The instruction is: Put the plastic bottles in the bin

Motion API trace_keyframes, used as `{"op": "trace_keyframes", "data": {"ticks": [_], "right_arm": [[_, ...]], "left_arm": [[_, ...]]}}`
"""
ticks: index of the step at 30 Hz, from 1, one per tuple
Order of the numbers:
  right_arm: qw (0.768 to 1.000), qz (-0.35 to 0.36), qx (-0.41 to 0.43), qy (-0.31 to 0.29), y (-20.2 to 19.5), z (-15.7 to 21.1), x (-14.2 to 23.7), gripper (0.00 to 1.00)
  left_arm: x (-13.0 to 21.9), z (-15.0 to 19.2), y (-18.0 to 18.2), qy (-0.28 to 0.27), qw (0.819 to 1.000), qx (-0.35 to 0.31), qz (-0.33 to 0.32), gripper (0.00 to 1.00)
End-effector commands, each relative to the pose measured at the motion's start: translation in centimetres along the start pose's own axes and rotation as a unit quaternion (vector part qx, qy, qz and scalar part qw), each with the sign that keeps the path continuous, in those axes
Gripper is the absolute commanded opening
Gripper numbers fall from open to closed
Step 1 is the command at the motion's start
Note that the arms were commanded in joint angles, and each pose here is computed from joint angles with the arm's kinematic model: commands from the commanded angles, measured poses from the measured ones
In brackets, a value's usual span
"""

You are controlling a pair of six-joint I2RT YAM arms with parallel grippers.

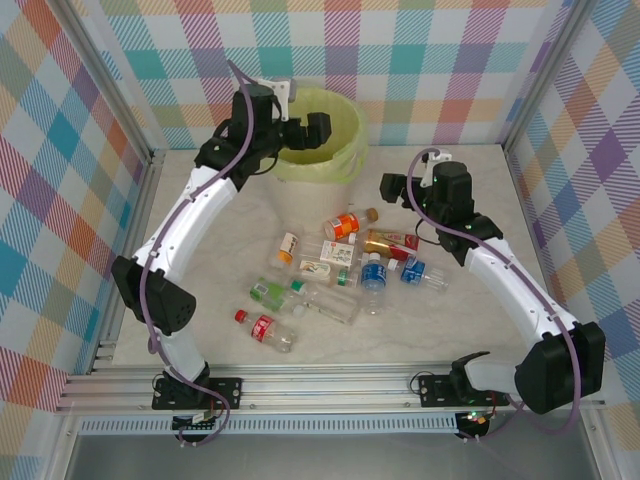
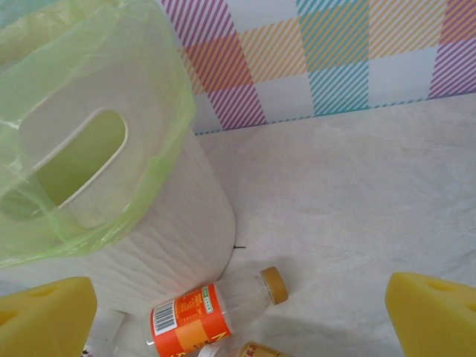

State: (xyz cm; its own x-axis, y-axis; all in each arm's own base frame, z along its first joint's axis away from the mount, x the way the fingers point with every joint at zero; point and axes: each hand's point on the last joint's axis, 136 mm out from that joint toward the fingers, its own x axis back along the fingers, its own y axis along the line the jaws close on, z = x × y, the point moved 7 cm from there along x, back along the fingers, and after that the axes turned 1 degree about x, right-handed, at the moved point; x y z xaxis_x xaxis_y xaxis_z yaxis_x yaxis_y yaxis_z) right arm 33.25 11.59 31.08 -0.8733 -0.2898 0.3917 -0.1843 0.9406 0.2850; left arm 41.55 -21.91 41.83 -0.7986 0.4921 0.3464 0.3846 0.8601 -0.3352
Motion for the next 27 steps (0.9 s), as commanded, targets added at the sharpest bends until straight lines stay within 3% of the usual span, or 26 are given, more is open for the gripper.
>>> {"op": "trace_keyframes", "data": {"ticks": [1, 7, 10, 12, 15, 20, 23, 27], "right_arm": [[0.999, -0.041, 0.024, 0.020, 0.7, 0.6, 0.3, 1.00], [0.987, -0.122, 0.048, 0.089, 1.7, 3.8, 1.5, 1.00], [0.978, -0.175, 0.053, 0.104, 2.2, 5.5, 2.2, 1.00], [0.978, -0.173, 0.053, 0.100, 1.9, 6.3, 2.3, 1.00], [0.985, -0.119, 0.037, 0.115, 0.6, 7.5, 2.1, 1.00], [0.978, -0.052, 0.027, 0.202, -1.2, 10.2, 2.4, 1.00], [0.966, 0.011, 0.022, 0.256, -2.7, 11.9, 2.7, 1.00], [0.933, 0.091, 0.025, 0.346, -4.8, 14.6, 2.7, 1.00]], "left_arm": [[1.4, -0.5, -0.8, -0.011, 1.000, 0.006, 0.016, 1.00], [5.6, -1.3, -1.7, -0.038, 0.999, 0.012, 0.016, 1.00], [6.8, -1.2, -1.9, -0.036, 0.999, 0.023, 0.022, 1.00], [7.3, -0.5, -1.1, -0.032, 0.998, 0.045, -0.005, 1.00], [7.7, 2.2, -0.1, -0.021, 0.996, 0.086, -0.015, 1.00], [10.9, 6.4, 2.1, -0.026, 0.991, 0.117, -0.058, 1.00], [13.1, 9.3, 4.2, -0.025, 0.985, 0.124, -0.119, 1.00], [15.3, 13.2, 7.2, -0.050, 0.974, 0.144, -0.168, 1.00]]}}
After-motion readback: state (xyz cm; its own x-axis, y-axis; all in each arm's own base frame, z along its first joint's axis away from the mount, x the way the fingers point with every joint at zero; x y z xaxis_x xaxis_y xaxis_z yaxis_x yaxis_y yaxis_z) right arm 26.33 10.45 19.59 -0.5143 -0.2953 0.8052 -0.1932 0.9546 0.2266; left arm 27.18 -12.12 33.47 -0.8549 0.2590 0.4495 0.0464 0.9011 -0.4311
